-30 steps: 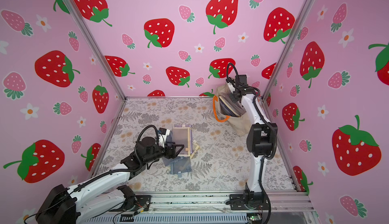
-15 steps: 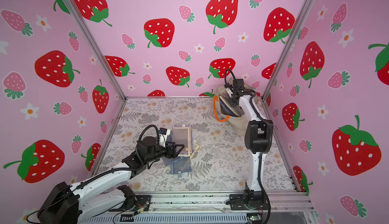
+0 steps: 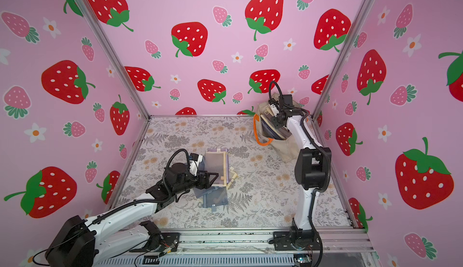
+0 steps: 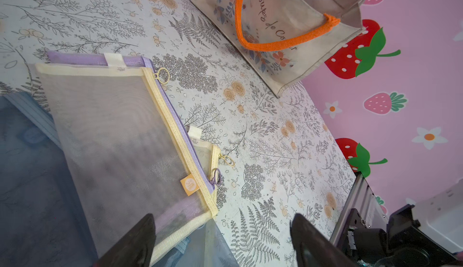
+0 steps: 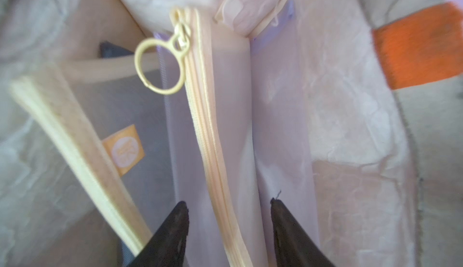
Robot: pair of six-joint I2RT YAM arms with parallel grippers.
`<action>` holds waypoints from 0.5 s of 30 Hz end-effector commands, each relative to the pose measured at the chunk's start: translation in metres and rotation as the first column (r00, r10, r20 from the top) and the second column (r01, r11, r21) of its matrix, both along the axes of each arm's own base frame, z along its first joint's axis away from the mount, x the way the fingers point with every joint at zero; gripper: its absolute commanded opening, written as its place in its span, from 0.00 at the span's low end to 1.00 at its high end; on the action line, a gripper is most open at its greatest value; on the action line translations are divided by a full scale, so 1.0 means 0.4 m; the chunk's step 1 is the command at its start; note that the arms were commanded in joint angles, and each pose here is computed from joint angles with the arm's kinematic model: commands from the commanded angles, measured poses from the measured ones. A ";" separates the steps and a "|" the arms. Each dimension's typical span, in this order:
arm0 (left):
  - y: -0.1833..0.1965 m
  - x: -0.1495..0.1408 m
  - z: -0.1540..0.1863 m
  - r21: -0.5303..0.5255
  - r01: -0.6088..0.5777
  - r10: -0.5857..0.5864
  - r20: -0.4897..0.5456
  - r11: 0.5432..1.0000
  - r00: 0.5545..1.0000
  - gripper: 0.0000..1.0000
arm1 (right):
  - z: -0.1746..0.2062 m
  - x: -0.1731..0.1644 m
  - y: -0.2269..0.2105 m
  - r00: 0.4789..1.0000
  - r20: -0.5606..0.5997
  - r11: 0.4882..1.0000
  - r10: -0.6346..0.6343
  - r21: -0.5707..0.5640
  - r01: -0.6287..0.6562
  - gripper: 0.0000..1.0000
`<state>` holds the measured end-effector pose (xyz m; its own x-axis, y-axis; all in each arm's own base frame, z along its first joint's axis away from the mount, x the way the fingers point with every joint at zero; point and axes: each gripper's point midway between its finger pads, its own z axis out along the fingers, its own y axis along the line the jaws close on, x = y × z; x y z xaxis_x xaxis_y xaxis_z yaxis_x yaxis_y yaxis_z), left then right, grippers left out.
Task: Put the pencil pouch into the canvas bag
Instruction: Place the pencil pouch in the canvas bag.
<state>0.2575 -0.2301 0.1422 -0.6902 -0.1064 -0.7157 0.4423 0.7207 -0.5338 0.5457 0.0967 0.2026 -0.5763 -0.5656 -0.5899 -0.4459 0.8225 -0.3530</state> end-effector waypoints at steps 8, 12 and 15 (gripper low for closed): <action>0.068 0.045 -0.038 0.126 -0.122 0.136 -0.108 0.984 0.985 0.85 | 0.127 -0.058 0.021 0.996 0.081 0.995 -0.024 0.095 0.017 0.71; 0.098 0.056 -0.069 0.149 -0.146 0.172 -0.174 0.978 0.970 0.85 | 0.219 -0.108 0.027 0.989 0.144 0.990 -0.040 0.137 0.020 0.79; 0.114 0.058 -0.077 0.169 -0.159 0.190 -0.191 0.973 0.963 0.86 | 0.263 -0.150 0.038 0.983 0.177 0.987 -0.037 0.160 0.009 0.82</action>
<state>0.2787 -0.1888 0.1066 -0.7891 -0.1341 -0.5994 0.2243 0.8456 -0.4844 0.5025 0.1052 0.2787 -0.5084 -0.4790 -0.7156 -0.3838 0.8700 -0.3097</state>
